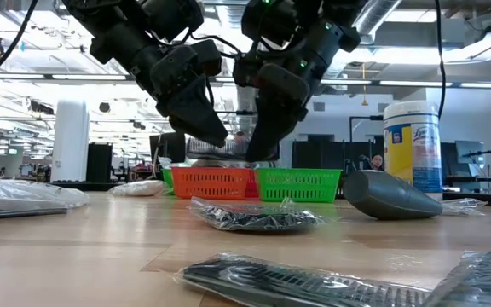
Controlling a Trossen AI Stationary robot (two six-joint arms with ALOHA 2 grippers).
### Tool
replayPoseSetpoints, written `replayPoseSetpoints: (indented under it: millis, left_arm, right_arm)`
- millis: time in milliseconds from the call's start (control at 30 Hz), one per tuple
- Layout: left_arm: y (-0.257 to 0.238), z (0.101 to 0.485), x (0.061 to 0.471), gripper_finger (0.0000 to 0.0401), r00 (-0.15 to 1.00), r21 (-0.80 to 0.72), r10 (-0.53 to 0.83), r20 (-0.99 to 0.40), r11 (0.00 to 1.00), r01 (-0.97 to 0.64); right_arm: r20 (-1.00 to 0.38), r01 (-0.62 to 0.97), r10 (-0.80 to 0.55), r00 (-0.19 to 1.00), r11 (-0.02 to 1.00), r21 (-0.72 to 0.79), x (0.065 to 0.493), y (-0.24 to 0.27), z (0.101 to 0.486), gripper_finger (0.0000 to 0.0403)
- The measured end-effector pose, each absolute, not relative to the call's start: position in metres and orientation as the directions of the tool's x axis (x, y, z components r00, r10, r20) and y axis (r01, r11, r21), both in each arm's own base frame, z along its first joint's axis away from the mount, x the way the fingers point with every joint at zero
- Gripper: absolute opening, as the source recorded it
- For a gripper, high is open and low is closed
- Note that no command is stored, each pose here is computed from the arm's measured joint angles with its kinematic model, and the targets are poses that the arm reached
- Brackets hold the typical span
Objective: Pick & Place Travel size toiletries
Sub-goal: Put the black comb into the red bin
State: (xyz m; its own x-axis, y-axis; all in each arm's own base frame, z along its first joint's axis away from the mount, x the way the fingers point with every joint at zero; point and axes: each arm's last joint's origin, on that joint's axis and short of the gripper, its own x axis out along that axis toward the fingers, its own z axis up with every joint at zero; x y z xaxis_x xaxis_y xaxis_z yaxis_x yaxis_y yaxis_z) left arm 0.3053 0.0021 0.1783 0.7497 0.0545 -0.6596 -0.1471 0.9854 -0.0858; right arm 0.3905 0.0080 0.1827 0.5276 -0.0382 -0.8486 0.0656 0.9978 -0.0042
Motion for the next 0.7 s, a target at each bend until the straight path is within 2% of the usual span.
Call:
replayPoseSetpoints:
  millis: [367,700]
  left_arm:
    - [0.0021,0.1781,0.3050,0.0177,0.745,-0.085,0.054,-0.665,0.985,-0.147]
    - [0.0021,0.1773,0.3042,0.0121,0.736,-0.083,0.054,-0.675,0.985,-0.149]
  right_arm:
    - [-0.840,0.057,-0.063,0.538,0.998,-0.039,0.3943,0.0047,0.1924,0.0003]
    - [-0.840,0.057,-0.063,0.539,0.998,-0.038,0.3944,0.0048,0.1925,0.0004]
